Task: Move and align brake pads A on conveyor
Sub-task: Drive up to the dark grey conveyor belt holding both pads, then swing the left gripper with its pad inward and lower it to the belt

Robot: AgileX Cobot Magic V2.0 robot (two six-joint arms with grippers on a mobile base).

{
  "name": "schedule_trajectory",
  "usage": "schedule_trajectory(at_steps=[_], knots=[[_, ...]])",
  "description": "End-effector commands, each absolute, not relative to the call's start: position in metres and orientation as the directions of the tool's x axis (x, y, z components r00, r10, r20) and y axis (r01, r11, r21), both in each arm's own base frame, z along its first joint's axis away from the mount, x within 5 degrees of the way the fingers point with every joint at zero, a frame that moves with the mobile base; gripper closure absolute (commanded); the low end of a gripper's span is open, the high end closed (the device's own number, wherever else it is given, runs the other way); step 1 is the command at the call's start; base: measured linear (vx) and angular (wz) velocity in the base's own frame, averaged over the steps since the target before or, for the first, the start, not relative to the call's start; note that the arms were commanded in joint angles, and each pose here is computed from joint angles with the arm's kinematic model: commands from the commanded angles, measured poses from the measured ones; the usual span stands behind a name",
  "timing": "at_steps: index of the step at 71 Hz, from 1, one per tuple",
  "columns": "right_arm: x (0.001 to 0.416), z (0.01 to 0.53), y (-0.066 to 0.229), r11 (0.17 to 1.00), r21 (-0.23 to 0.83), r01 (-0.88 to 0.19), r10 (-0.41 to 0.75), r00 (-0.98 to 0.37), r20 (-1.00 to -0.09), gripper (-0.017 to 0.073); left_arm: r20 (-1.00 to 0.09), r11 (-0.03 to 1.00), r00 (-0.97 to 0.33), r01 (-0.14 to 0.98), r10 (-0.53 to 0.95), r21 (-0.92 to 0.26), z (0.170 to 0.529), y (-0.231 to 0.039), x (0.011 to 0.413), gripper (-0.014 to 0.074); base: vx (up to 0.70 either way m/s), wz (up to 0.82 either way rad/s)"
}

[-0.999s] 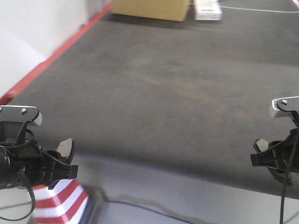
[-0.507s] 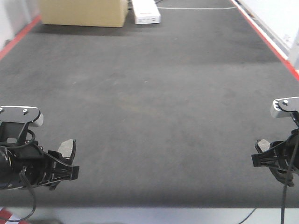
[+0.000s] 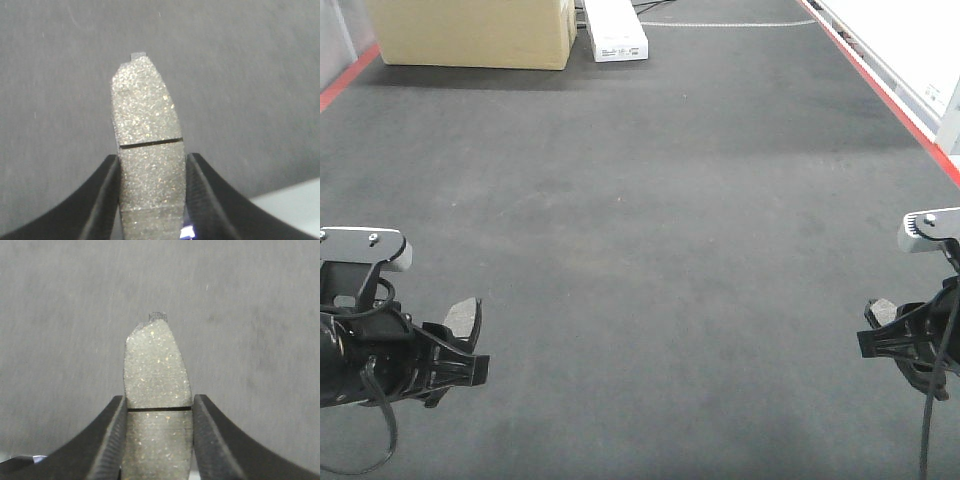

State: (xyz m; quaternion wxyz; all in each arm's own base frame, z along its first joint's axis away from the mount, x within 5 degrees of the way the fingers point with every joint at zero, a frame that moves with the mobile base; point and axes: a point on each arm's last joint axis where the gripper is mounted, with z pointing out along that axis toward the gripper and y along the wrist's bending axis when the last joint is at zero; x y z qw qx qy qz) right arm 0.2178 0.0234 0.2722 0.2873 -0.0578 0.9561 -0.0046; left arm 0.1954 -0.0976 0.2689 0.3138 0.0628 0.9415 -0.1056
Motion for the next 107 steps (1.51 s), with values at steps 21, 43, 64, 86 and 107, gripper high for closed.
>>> schedule_trajectory(at_steps=[21, 43, 64, 86, 107], knots=[[0.222, 0.290, 0.024, 0.992, -0.052, -0.115, -0.122, -0.760, -0.639, 0.0487, -0.685, 0.958, -0.728, 0.209, 0.020, -0.195, 0.286, -0.100, 0.198, 0.0475, 0.11, -0.03], [0.222, 0.290, 0.024, 0.992, -0.052, -0.115, -0.122, -0.760, -0.639, 0.0487, -0.685, 0.958, -0.728, 0.209, 0.020, -0.195, 0.286, -0.100, 0.198, 0.0475, 0.06, -0.02], [0.222, 0.290, 0.024, 0.992, -0.052, -0.115, -0.122, -0.760, -0.639, 0.0487, -0.685, 0.958, -0.728, 0.209, 0.020, -0.195, 0.286, -0.100, 0.198, 0.0475, 0.01, -0.01], [0.222, 0.290, 0.024, 0.992, -0.052, -0.115, -0.122, -0.760, -0.639, 0.0487, -0.692, 0.957, -0.721, 0.213, 0.017, -0.198, 0.287, -0.101, 0.199, 0.0475, 0.00, 0.00], [0.222, 0.290, 0.024, 0.992, -0.052, -0.115, -0.122, -0.760, -0.639, 0.0487, -0.747, 0.944, -0.665, 0.240, -0.009, -0.225, 0.291, -0.107, 0.208, 0.0472, 0.00, 0.00]])
